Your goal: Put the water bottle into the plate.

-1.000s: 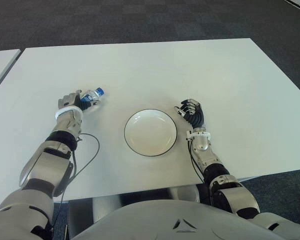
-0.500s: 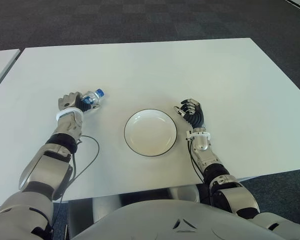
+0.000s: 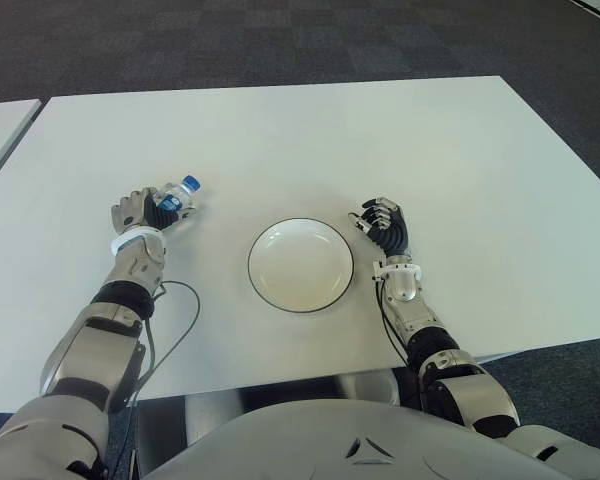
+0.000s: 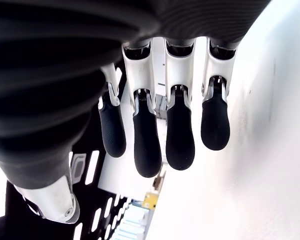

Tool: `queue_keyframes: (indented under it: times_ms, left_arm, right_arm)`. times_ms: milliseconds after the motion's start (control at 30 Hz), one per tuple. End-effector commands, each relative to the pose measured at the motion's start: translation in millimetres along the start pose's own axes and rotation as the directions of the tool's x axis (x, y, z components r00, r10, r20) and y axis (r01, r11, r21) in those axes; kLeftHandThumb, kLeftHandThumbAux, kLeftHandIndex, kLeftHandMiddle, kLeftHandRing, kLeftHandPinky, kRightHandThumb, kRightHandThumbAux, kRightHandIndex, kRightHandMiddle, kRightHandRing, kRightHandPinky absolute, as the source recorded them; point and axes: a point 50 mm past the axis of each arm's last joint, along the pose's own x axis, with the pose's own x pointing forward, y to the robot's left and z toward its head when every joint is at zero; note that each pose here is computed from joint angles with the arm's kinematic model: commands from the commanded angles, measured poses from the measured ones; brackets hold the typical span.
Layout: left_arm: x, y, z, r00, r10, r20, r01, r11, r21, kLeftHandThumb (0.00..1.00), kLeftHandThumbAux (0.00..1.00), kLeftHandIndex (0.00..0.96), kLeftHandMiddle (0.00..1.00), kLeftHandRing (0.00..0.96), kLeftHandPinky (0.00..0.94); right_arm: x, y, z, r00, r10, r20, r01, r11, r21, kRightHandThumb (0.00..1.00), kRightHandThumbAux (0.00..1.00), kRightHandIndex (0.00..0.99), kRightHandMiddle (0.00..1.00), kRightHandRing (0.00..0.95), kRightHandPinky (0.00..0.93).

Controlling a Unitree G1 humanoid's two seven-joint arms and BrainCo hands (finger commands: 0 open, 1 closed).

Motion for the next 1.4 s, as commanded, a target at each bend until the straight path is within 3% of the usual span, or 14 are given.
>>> queue_keyframes:
  times_ms: [33, 367, 767, 967, 1233, 1400]
  left_arm:
    - [-28.8, -44.7, -23, 0.982, -0.161, -0.102, 0.153, 0.985, -0.085, 0.853, 0.668, 0.399, 0.537, 0.861, 0.875]
    - [-30.2, -46.8, -24, 0.983, -0.147, -0.113, 0.133, 0.984, -0.121, 0.855, 0.667, 0.401, 0.539, 0.873, 0.874]
    - [-31.2, -45.6, -23, 0.991, -0.122, -0.058, 0.112, 0.980, -0.164, 0.856, 0.667, 0.403, 0.539, 0.879, 0.876]
    - [-32.0, -23.1, -7, 0.998, -0.033, 0.056, 0.045, 0.971, -0.235, 0.856, 0.667, 0.404, 0.540, 0.883, 0.871]
    - [-40.1, -16.9, 2, 0.993, 0.047, 0.113, -0.016, 0.964, -0.264, 0.854, 0.669, 0.399, 0.534, 0.879, 0.841]
    - [-45.9, -8.6, 20, 0.980, 0.127, 0.155, -0.069, 0.939, -0.337, 0.853, 0.669, 0.397, 0.531, 0.879, 0.836]
  right_arm:
    - [-2.5, 1.1, -3, 1.000, -0.003, -0.025, 0.004, 1.000, 0.010, 0.708, 0.728, 0.432, 0.610, 0.622, 0.626]
    - [-2.2, 1.6, -3, 1.000, -0.005, -0.021, 0.005, 1.000, 0.007, 0.708, 0.728, 0.432, 0.611, 0.626, 0.610]
    - [-2.6, 1.0, -3, 1.000, 0.000, -0.019, 0.001, 1.000, 0.015, 0.708, 0.727, 0.432, 0.601, 0.613, 0.624]
    - [-2.9, 0.8, -2, 1.000, -0.004, -0.014, 0.005, 1.000, 0.010, 0.708, 0.728, 0.432, 0.597, 0.613, 0.622]
    - [-3.5, 0.6, -2, 1.000, -0.008, -0.012, 0.008, 1.000, 0.004, 0.708, 0.728, 0.432, 0.599, 0.618, 0.621]
    - [-3.8, 0.3, -2, 1.000, -0.005, -0.010, 0.005, 1.000, 0.003, 0.708, 0.728, 0.432, 0.597, 0.617, 0.620]
